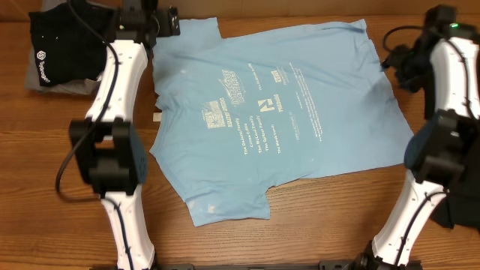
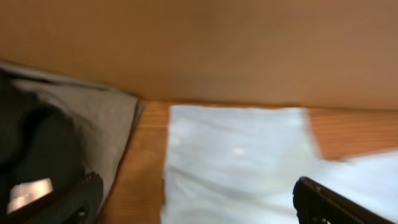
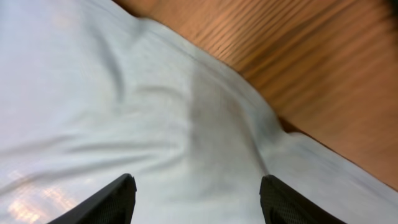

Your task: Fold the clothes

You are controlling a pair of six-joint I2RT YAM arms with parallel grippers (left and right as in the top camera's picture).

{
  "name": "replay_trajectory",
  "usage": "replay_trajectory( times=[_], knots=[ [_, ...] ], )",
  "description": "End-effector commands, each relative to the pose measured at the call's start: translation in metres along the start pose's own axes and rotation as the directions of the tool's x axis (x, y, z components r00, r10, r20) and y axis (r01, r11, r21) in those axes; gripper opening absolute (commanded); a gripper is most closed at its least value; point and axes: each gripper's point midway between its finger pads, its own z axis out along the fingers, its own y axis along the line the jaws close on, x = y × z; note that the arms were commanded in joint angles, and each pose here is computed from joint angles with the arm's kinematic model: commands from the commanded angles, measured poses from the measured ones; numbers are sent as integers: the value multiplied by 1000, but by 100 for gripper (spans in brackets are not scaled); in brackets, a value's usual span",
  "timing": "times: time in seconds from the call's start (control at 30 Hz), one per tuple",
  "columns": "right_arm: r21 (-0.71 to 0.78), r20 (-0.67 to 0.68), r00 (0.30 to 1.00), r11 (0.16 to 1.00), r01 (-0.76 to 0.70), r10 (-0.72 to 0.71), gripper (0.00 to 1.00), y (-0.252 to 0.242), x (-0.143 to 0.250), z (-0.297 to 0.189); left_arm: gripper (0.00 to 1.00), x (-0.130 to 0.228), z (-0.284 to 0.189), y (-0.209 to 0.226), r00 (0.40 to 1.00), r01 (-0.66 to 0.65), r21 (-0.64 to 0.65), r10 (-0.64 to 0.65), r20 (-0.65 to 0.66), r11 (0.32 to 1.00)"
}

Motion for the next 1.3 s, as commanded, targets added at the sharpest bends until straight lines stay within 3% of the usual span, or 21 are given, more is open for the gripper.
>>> replay_trajectory(
  times=[0.0, 0.2, 0.5, 0.73, 0.93, 0.97, 1.03, 1.2, 1.27],
  knots=[
    [-35, 95, 995, 999, 41, -38, 68, 12, -4, -58, 100, -35, -78, -35, 999, -27, 118, 22, 45, 993],
    [-43, 114, 992, 998, 51, -46, 69, 14, 12, -98, 100, -17, -140, -69, 996, -77, 164, 84, -38, 983],
    [105, 80, 996, 994, 21, -29, 72, -19, 37, -123, 100, 4, -220, -57, 990, 39, 114, -24, -136, 993],
    [194, 132, 991, 980, -37, 11, 75, -38, 39, -142, 100, 47, -245, -46, 953, 46, 79, -19, -303, 996],
    [160, 194, 980, 985, -70, 38, 79, -39, 36, -162, 100, 99, -257, -37, 863, 83, -5, -74, -500, 997],
    [157, 199, 979, 985, -71, 39, 82, -39, 34, -162, 100, 107, -258, -36, 847, 86, -17, -82, -526, 996],
    [157, 203, 978, 985, -78, 45, 100, -41, 33, -163, 100, 126, -258, -37, 806, 88, -31, -90, -585, 996],
    [176, 245, 967, 978, -113, 68, 100, -55, 19, -164, 100, 187, -259, -66, 653, 105, 43, -36, -756, 994],
    [163, 288, 953, 976, -143, 91, 100, -63, 4, -167, 100, 227, -260, -76, 563, 66, 43, -2, -826, 997]
  ],
)
